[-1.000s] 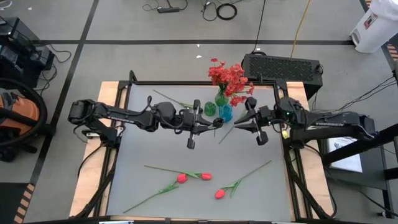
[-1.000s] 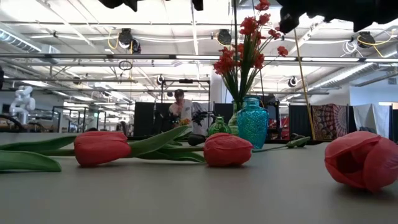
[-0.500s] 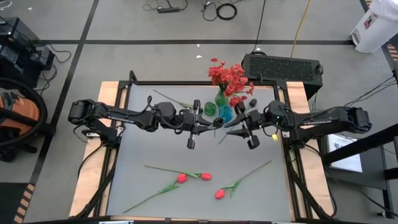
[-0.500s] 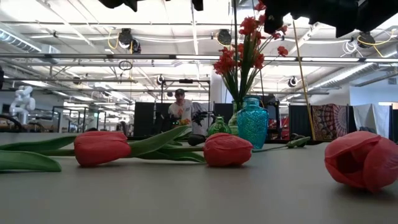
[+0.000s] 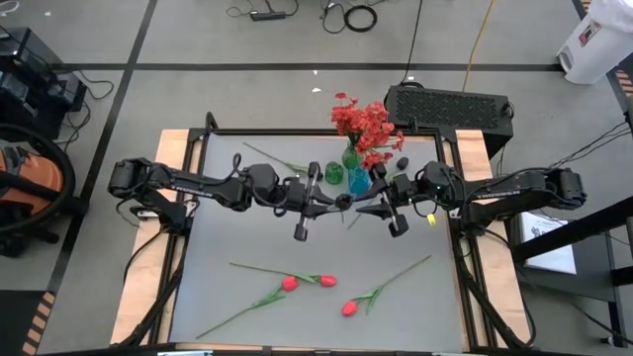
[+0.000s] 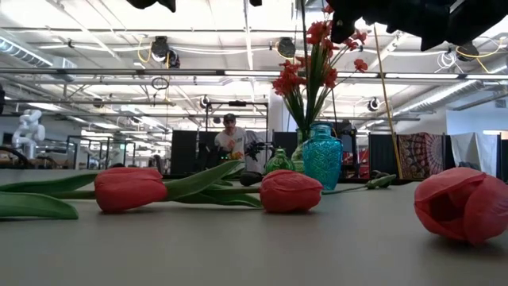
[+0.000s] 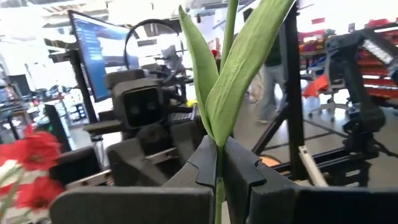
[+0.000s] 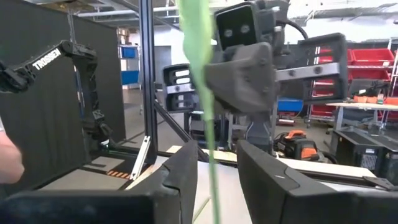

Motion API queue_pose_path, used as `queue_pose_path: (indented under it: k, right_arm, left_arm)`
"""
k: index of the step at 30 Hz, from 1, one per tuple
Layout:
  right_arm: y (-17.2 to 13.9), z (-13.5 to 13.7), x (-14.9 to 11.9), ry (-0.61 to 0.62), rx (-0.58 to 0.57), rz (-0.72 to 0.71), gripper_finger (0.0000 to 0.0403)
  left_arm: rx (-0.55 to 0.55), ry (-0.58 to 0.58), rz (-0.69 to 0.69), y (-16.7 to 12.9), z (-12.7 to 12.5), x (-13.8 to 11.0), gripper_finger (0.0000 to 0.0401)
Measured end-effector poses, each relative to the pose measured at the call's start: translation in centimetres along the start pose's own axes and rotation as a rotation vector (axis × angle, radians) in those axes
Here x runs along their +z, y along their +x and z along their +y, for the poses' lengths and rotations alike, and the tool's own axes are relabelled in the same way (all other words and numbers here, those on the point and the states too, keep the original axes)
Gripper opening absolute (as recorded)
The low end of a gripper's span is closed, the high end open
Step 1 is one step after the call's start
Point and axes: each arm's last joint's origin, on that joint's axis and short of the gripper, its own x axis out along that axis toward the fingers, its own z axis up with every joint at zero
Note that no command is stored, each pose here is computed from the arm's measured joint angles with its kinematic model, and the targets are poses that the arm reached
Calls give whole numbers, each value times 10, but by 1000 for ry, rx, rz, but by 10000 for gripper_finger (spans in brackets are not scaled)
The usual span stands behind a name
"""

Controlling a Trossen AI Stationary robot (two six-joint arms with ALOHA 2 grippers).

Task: Sort flowers into vase by color
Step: Put the bottom left black flower into the blue vase

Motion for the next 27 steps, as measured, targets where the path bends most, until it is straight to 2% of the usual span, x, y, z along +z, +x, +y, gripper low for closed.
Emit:
queue_pose_path:
  k: [6,12,15,19,27]
  right_arm:
    - [-2,1,2,40,2,6,105]
    - [-15,13,15,54,13,26,105]
    - [-26,21,21,51,-55,55,105]
    - [-41,33,26,49,-184,101,105]
    - [-40,57,24,52,-284,122,105]
  left_arm:
    - [3,7,-30,2,1,0,12]
    - [5,8,-34,11,1,-18,12]
    - [11,8,-27,14,3,-24,12]
    - [22,14,-46,16,7,-18,12]
    - [35,17,-41,18,16,-12,12]
